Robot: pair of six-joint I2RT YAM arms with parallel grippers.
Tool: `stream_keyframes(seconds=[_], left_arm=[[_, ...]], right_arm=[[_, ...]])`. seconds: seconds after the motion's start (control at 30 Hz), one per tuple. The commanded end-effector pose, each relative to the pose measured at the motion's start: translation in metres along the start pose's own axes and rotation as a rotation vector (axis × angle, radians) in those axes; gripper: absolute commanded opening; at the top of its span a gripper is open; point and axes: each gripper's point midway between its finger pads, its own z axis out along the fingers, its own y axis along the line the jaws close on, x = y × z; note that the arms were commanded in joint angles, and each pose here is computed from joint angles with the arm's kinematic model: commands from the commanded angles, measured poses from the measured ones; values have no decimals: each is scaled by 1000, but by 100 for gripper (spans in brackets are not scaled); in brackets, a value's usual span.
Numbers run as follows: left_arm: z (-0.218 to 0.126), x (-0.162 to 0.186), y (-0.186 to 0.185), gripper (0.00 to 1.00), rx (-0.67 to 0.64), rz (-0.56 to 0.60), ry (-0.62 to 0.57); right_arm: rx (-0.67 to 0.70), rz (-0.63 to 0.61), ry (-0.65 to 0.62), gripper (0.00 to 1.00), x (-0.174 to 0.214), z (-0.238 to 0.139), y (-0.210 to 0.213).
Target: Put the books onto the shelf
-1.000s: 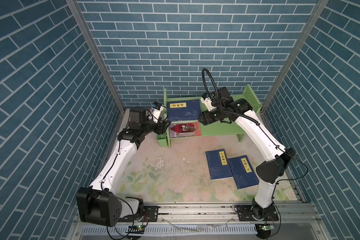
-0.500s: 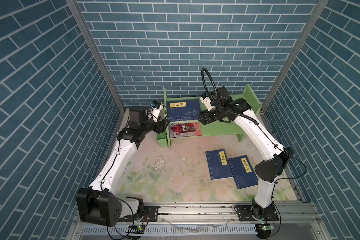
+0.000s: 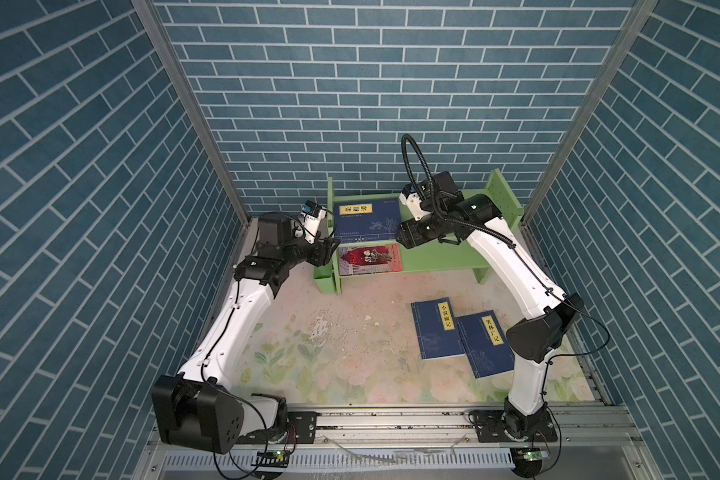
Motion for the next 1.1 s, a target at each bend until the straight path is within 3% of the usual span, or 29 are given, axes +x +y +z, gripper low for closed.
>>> stream_keyframes(seconds=[0.0,0.43,1.07], left_arm=[[-13,-10,-10,65,22,12,-16],[-48,-3,-35,66,84,-41,31],[-51,4,-38,66,92,-42,32]], right_arm=[[-25,-46,-8,72,-4,-6,7],[-115,-28,-69,75,-21,-18,24],[-181,-8,-37,75,-25,1,34]])
